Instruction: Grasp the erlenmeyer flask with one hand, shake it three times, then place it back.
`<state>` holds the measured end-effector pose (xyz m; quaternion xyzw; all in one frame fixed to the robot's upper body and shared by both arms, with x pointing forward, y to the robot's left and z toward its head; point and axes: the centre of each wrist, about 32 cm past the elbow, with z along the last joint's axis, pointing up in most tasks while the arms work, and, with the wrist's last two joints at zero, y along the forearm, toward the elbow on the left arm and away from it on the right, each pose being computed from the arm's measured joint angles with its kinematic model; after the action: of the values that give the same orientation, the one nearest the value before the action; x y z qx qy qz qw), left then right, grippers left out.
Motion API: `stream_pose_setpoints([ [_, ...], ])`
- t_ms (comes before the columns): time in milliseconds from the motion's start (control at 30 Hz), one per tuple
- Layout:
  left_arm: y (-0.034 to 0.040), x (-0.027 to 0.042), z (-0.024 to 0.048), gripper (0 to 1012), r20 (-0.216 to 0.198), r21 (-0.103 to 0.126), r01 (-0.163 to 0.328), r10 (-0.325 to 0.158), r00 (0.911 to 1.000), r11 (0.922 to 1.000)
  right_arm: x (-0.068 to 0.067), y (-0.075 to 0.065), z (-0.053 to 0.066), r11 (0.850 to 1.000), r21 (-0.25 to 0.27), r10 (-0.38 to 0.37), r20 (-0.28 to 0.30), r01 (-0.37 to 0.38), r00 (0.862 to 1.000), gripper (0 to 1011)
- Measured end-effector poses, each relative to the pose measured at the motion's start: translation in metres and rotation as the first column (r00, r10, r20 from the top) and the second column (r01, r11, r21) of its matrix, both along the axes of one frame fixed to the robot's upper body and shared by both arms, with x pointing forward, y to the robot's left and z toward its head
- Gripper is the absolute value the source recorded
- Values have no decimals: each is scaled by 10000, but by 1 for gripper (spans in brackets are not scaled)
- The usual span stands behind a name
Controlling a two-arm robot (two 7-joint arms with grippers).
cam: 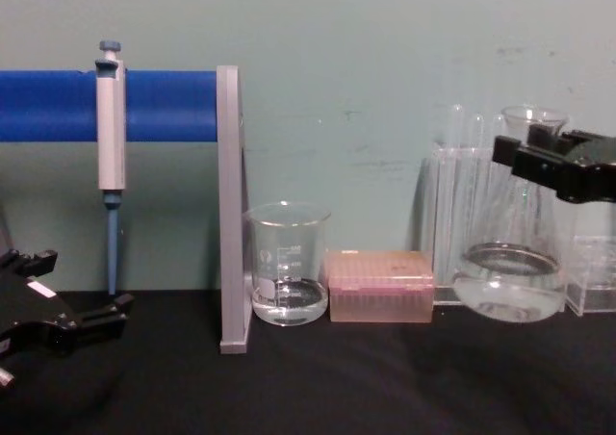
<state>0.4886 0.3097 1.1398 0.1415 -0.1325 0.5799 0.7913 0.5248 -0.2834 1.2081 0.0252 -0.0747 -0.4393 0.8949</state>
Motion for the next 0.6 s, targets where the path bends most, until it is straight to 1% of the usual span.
stream_pose_setpoints([
  [100, 0, 0, 0, 1001, -1, -1, 0, 0, 10000, 10000, -23, 33, 2, 9994, -25, 359, -3, -359, 9994, 465],
  [133, 0, 0, 0, 1001, 0, 0, 0, 0, 10000, 10000, -41, 57, 1, 9981, -45, 622, -16, -622, 9981, 465],
  [233, 0, 0, 0, 1001, -2, 0, -1, 1, 10000, 10000, -64, 90, 0, 9949, -69, 1009, -26, -1010, 9949, 465],
  [333, 0, 0, 0, 1001, -1, 0, 0, 0, 10000, 10000, -101, 148, 0, 9857, -92, 1683, -7, -1683, 9857, 465],
  [467, 0, 0, 0, 1001, 0, 0, 0, 0, 10000, 10000, -121, 177, 0, 9767, -99, 2142, 7, -2142, 9768, 465],
  [600, 0, 0, 0, 1001, -1, 0, 0, 0, 10000, 10000, -147, 212, -6, 9572, -86, 2892, 3, -2892, 9573, 465],
])
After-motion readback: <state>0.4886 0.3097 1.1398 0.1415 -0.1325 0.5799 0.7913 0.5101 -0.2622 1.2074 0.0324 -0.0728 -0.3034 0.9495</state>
